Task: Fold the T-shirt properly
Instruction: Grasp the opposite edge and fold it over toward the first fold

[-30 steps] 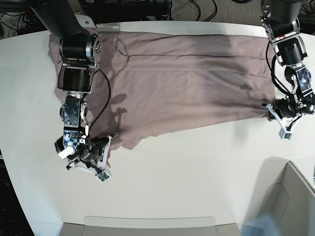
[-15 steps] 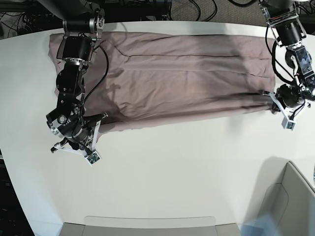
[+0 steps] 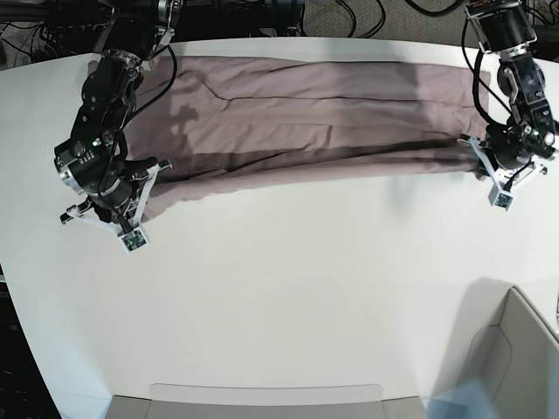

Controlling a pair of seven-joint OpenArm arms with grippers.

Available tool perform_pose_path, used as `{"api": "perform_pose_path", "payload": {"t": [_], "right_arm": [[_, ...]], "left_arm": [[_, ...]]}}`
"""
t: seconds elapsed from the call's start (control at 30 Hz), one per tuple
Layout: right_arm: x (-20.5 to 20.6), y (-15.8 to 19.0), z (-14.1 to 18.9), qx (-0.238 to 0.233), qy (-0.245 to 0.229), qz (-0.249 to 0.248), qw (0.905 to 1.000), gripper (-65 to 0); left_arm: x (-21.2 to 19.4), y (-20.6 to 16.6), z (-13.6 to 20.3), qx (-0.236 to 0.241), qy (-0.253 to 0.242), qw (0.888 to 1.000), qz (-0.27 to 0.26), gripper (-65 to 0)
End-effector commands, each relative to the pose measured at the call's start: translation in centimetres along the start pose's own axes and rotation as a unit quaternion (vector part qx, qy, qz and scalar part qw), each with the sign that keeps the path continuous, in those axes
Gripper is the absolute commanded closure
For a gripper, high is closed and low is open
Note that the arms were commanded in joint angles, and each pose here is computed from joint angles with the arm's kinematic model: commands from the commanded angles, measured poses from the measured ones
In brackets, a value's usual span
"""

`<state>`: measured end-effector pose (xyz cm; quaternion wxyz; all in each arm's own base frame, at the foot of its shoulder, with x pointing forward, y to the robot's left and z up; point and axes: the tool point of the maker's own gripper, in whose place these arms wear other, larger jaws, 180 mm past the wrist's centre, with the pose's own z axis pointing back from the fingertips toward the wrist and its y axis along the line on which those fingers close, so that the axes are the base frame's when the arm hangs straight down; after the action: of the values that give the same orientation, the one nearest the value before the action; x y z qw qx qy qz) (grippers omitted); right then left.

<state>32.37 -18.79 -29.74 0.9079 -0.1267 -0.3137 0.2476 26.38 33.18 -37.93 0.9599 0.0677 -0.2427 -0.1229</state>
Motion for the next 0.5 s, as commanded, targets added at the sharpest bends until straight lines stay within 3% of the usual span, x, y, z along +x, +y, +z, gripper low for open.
{"api": "perform_pose_path", "payload": {"t": [0.0, 0.47], "right_arm": [[0.5, -0.7, 0.7, -0.014, -0.014, 0.003, 0.9998, 0.0], [-6.1, 2.9, 1.8, 0.024, 0.039, -0.006, 0.9989, 0.0]], "left_arm": [[0.5, 1.0, 0.8, 0.016, -0.008, 1.000, -0.008, 0.0], [-2.4, -0.2, 0.5, 0.004, 0.021, 1.000, -0.009, 0.0]]}}
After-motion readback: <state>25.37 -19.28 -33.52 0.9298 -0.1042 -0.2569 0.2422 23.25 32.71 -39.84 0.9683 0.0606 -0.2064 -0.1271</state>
